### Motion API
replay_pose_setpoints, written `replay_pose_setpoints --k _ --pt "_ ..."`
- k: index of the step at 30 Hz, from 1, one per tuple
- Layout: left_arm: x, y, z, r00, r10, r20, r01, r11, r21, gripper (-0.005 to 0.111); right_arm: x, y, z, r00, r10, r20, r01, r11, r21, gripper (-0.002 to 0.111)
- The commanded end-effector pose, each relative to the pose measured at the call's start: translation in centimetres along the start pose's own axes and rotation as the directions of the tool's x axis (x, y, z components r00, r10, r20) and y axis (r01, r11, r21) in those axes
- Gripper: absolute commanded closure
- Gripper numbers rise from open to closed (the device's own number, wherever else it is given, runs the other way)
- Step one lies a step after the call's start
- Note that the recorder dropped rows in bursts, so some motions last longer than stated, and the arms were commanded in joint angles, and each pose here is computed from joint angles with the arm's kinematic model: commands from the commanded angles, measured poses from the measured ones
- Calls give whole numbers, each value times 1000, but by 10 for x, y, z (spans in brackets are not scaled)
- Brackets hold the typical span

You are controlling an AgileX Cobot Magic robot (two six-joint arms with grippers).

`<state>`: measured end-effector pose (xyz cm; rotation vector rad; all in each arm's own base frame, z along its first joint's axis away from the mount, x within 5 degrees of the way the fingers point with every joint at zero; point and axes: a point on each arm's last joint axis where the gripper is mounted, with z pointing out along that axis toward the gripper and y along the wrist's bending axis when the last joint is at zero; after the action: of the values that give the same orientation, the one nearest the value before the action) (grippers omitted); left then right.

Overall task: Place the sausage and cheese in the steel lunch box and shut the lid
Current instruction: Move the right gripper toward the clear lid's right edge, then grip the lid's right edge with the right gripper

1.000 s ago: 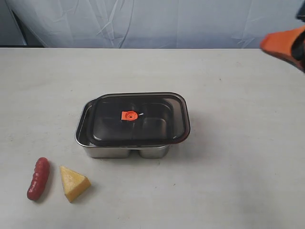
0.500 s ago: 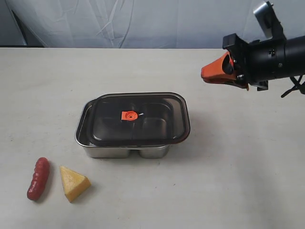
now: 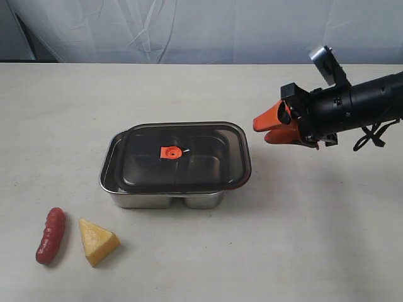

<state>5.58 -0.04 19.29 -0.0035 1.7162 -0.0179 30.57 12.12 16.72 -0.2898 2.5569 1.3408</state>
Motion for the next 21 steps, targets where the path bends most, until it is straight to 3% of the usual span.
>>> replay_pose_setpoints --k 1,15,21 --pt "1 0 0 1000 -7 1 7 1000 7 107 2 -13 10 999 20 -39 -21 1000 -22 56" --pt "1 0 0 1000 -7 1 7 1000 7 107 10 -28 29 996 29 -81 -42 986 -161 56" --pt "1 0 0 1000 -7 1 7 1000 7 107 14 -39 37 992 61 -110 -78 984 -160 56"
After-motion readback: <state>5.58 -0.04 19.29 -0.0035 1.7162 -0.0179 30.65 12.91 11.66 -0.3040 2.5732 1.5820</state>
